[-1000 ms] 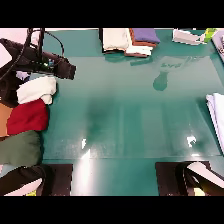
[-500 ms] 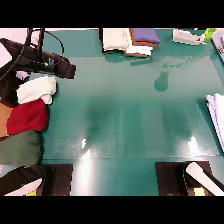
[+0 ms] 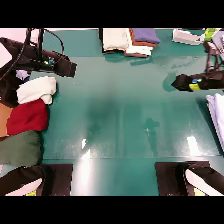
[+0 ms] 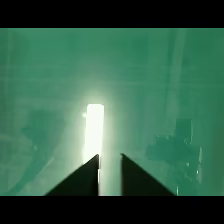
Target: Fold the shirts.
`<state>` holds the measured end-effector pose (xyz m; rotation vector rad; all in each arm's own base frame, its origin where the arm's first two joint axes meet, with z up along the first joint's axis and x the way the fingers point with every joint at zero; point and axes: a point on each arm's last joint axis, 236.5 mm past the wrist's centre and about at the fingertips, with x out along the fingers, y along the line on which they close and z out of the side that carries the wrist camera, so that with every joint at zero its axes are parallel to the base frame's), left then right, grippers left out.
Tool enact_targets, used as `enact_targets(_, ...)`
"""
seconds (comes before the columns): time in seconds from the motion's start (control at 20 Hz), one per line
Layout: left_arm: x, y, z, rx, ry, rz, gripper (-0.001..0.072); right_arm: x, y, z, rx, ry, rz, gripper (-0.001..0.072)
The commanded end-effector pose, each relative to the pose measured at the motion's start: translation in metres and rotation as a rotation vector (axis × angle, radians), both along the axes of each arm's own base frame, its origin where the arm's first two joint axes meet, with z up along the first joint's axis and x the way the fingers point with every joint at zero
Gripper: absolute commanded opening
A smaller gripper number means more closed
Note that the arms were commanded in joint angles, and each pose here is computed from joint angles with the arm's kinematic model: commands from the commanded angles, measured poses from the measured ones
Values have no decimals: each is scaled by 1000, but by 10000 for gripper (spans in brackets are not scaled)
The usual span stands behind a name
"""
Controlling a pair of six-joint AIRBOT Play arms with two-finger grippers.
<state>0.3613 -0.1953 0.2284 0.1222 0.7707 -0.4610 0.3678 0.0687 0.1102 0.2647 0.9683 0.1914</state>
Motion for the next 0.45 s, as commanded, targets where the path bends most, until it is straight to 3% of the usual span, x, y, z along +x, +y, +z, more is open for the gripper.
enact_targets(0.0, 1, 0, 1, -2, -4, 1, 26, -1, 36, -2, 4, -14, 89, 23)
enact_targets(0.4, 1, 0, 1, -2, -5, 1, 26, -5, 37, -7, 3, 17, 96, 22)
